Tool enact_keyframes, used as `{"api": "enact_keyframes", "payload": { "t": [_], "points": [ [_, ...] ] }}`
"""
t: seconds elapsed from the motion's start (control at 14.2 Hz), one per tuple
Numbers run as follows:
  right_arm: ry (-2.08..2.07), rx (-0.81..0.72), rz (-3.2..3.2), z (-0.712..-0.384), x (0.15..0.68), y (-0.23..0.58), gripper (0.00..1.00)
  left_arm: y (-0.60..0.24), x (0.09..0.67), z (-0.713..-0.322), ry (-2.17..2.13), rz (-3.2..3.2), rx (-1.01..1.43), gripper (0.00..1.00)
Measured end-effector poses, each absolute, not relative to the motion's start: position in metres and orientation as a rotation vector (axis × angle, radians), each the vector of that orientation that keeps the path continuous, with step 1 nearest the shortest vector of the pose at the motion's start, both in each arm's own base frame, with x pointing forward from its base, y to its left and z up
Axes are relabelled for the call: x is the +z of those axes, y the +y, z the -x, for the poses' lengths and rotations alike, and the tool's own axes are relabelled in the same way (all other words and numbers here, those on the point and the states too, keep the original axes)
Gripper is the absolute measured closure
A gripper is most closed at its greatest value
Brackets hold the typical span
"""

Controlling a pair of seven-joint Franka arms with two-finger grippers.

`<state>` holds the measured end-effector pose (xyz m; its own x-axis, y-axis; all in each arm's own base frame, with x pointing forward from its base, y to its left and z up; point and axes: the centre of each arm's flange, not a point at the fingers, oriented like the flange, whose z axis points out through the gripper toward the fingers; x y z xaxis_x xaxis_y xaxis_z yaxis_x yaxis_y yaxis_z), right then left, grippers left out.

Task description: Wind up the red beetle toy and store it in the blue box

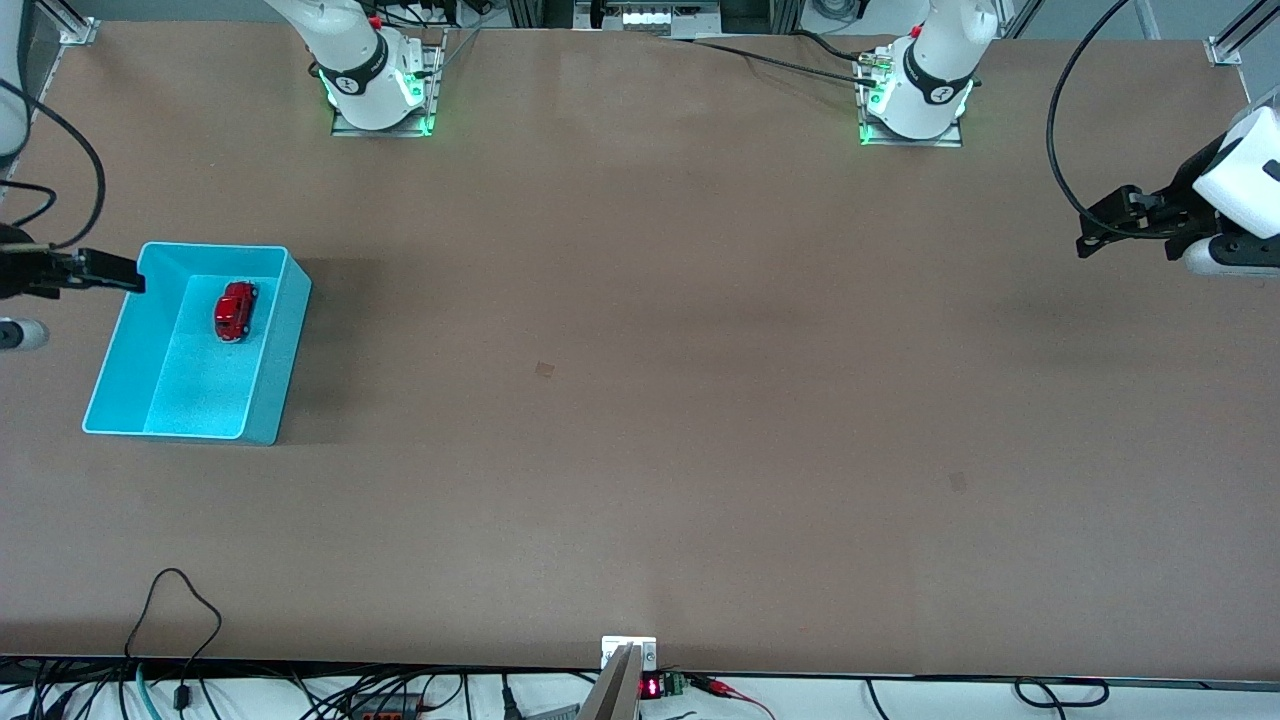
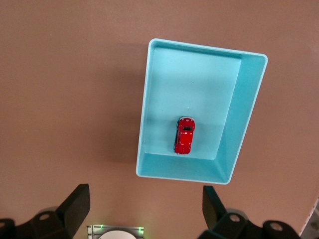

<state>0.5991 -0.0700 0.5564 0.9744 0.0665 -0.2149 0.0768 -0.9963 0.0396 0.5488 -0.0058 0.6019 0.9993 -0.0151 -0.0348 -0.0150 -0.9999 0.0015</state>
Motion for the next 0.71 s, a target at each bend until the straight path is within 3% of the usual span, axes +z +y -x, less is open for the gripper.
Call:
{"api": "enact_keyframes", "payload": {
  "t": [0.35, 0.71],
  "points": [
    [0.061, -0.399, -3.079, -0.574, 0.568, -0.068, 0.0, -0.006, 0.601, -0.547, -0.024, -3.139, -0.073, 0.0],
    [0.064, -0.377, -3.081, -0.575, 0.561, -0.069, 0.0, -0.006, 0.6, -0.546, -0.024, -3.139, -0.088, 0.0]
  ]
}}
